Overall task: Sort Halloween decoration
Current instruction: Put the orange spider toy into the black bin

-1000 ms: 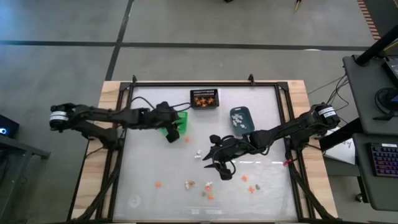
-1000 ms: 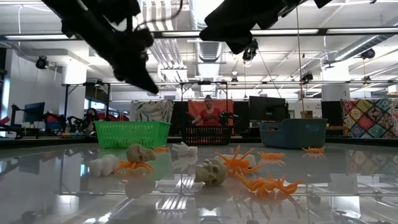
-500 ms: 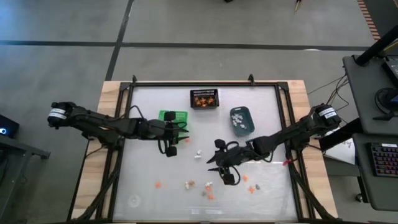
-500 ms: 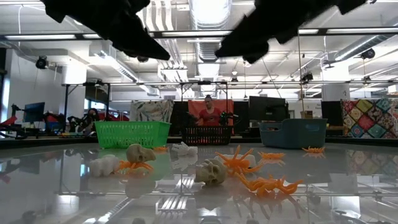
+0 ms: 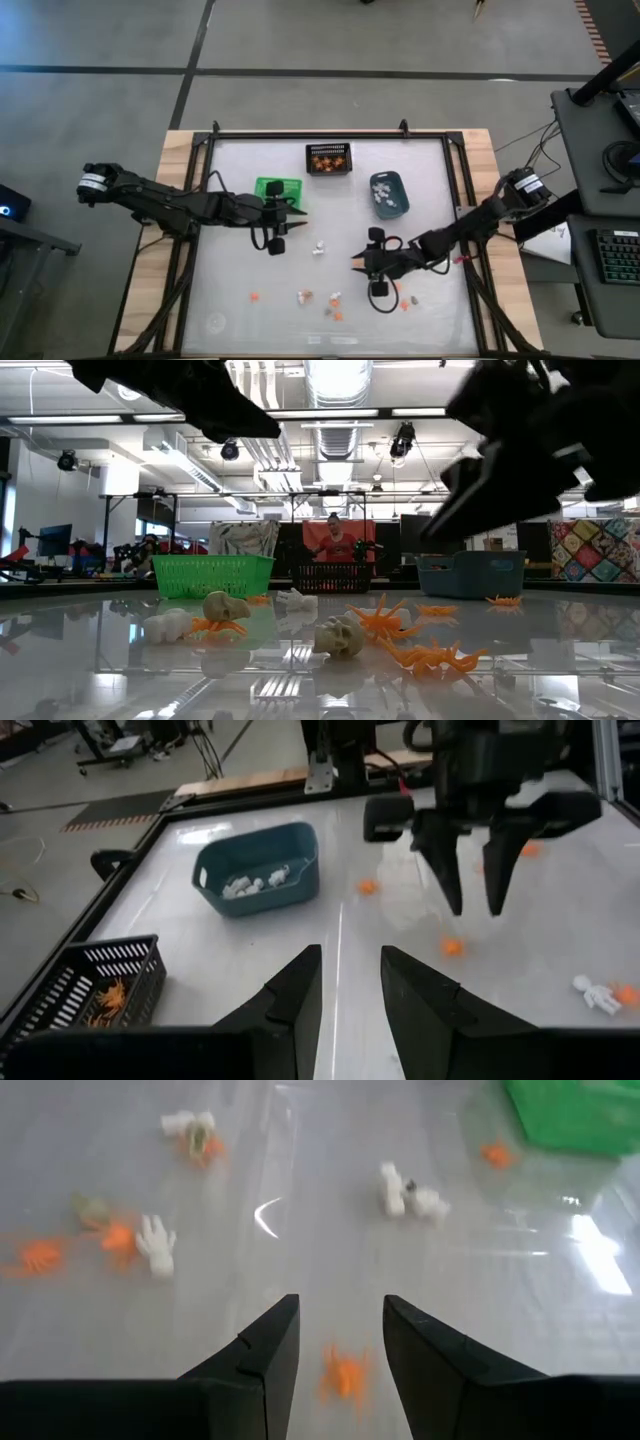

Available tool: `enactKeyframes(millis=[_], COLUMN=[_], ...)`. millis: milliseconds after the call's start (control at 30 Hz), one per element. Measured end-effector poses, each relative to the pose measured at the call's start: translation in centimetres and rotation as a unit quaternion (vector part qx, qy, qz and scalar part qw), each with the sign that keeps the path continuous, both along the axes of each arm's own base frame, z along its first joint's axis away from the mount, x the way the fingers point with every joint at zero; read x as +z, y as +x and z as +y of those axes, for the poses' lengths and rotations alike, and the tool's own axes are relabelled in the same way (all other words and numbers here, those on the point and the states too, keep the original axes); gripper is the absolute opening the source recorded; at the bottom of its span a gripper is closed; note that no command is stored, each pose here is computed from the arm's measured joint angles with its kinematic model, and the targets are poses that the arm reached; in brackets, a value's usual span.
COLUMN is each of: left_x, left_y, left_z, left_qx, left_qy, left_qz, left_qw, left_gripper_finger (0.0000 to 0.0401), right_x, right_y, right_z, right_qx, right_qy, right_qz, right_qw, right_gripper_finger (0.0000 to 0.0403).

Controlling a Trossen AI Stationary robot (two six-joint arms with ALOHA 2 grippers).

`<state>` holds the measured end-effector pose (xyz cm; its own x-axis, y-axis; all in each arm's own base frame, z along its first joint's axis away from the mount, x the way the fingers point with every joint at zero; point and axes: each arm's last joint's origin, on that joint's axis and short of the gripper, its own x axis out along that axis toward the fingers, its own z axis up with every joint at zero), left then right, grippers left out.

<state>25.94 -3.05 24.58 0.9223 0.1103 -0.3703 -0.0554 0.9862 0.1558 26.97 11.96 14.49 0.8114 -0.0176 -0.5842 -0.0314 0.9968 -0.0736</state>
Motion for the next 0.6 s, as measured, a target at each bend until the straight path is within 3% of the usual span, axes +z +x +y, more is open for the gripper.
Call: enactKeyframes(millis=[367, 600], left_x=[0.1, 0.1], left_y=[0.1, 0.1], left_z=[0.0, 0.0], left_qx=[0.000, 0.000], left_qy=[-0.001, -0.001], left_qz=[-0.007, -0.007], left_qw=[1.000, 1.000], left_gripper_finger=[0.0088, 0.0088], right_x=[-3.1, -3.1], right_y=[-3.0, -3.3], right_z=[-1.1, -0.7], right_qx=[-0.055, -0.056], right_qy=[0.020, 0.017], right_qz=[0.004, -0.020], right_qw=[0.998, 0.998], right_gripper_finger=[0.0137, 0.0137])
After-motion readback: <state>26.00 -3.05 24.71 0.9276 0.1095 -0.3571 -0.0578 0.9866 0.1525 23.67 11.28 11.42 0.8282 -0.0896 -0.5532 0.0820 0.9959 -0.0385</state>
